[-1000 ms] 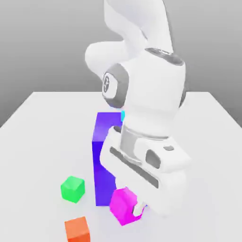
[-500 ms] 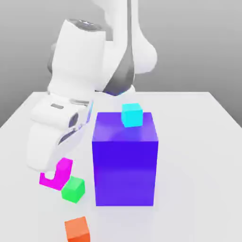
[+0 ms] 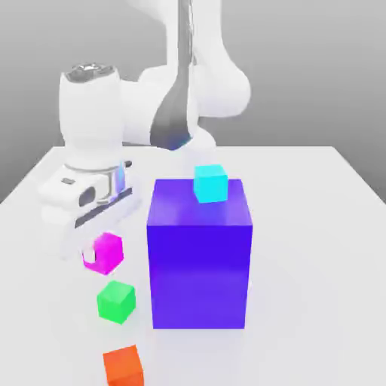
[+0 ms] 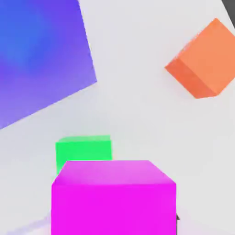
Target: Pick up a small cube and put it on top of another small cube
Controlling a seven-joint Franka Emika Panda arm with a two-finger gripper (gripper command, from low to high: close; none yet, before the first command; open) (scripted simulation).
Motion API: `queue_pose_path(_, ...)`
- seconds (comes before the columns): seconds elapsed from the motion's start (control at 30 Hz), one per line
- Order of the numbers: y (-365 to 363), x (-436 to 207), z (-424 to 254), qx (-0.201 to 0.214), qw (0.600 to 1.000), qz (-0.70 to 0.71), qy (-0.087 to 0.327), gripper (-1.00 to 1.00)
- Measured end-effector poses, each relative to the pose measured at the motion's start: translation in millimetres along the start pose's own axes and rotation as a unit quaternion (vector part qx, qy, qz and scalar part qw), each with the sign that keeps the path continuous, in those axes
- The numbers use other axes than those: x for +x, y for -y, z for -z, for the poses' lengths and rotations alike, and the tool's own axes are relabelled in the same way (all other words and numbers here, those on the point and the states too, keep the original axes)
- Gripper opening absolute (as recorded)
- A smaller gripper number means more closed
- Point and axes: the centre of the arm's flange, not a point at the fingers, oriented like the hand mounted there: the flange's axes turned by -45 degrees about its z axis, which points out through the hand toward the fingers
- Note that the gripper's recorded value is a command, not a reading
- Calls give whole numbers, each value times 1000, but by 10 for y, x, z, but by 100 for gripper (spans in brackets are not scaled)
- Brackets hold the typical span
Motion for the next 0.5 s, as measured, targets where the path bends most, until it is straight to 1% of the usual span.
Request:
queue_pose_path(0.27,-16,-22,-319,3,1000,1,6,-100)
queue_pose_path(0.47,27,16,-611,2,1000,3,-4,-100)
queue_pose_path(0.5,35,16,-638,2,1000,3,-5,100)
